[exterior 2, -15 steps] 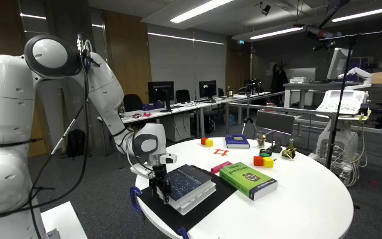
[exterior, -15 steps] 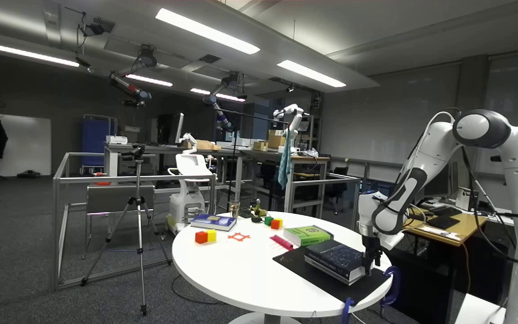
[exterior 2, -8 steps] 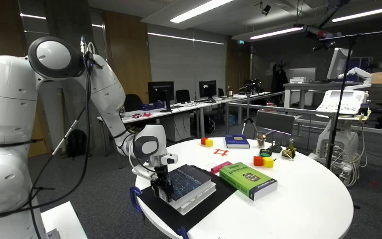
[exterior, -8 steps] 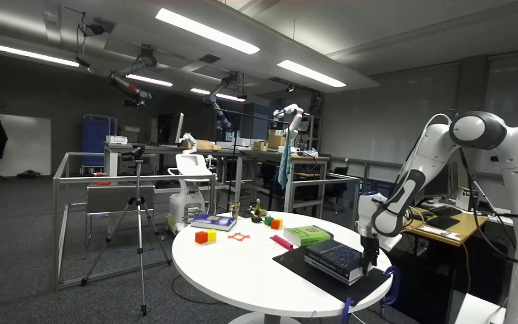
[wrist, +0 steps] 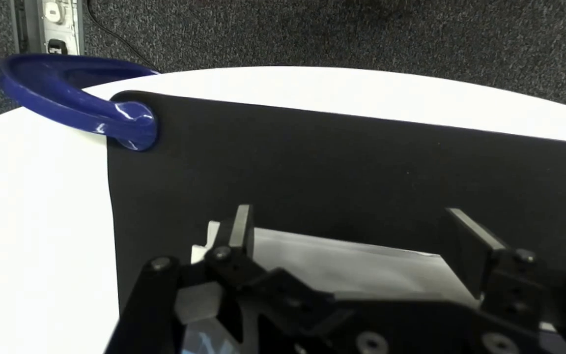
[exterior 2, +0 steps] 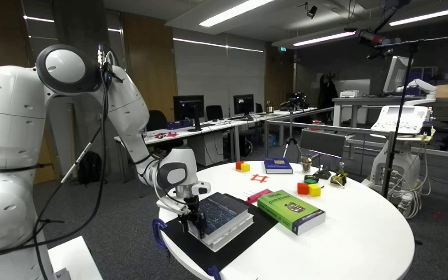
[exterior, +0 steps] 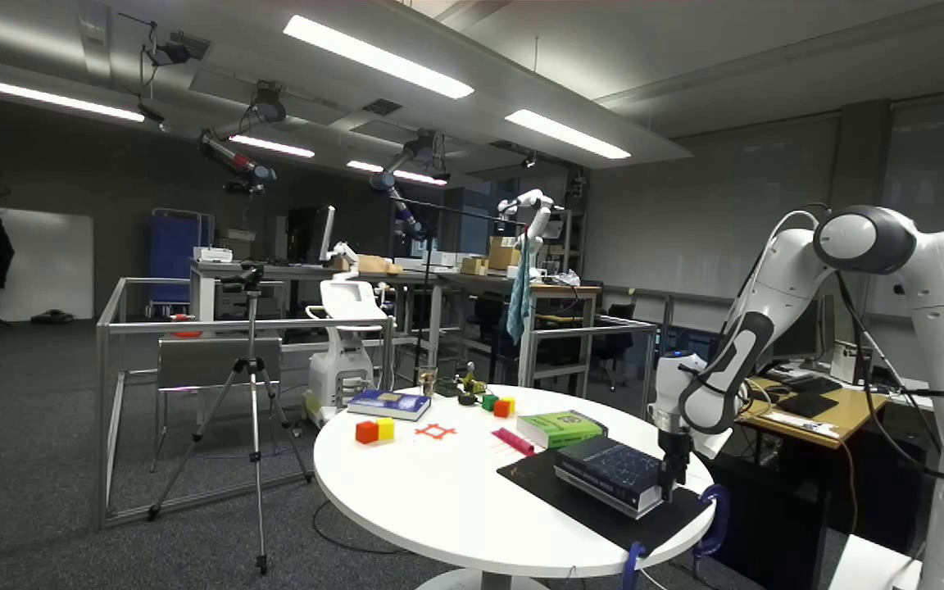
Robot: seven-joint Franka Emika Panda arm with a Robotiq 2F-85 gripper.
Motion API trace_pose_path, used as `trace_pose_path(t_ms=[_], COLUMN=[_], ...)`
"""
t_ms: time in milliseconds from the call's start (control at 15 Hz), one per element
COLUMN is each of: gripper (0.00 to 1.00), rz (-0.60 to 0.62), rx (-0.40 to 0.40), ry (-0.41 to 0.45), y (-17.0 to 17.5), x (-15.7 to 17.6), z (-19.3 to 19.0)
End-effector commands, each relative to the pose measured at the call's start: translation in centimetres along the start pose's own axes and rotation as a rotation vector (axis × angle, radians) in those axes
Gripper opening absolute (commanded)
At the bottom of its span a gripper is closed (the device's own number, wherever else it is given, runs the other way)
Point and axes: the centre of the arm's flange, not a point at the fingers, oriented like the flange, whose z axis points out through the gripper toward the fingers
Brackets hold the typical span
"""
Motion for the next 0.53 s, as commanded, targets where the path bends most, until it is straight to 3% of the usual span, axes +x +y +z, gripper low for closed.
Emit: trace_pose_path(t_ms=[0, 467], gripper=[1.00, 1.00], rz=[-0.018, -0.004], rx=[0.003, 0.006], ry=[0.058, 0.075], y=[1.46, 1.89], x=[0.92, 1.31], z=[-0.27, -0.51])
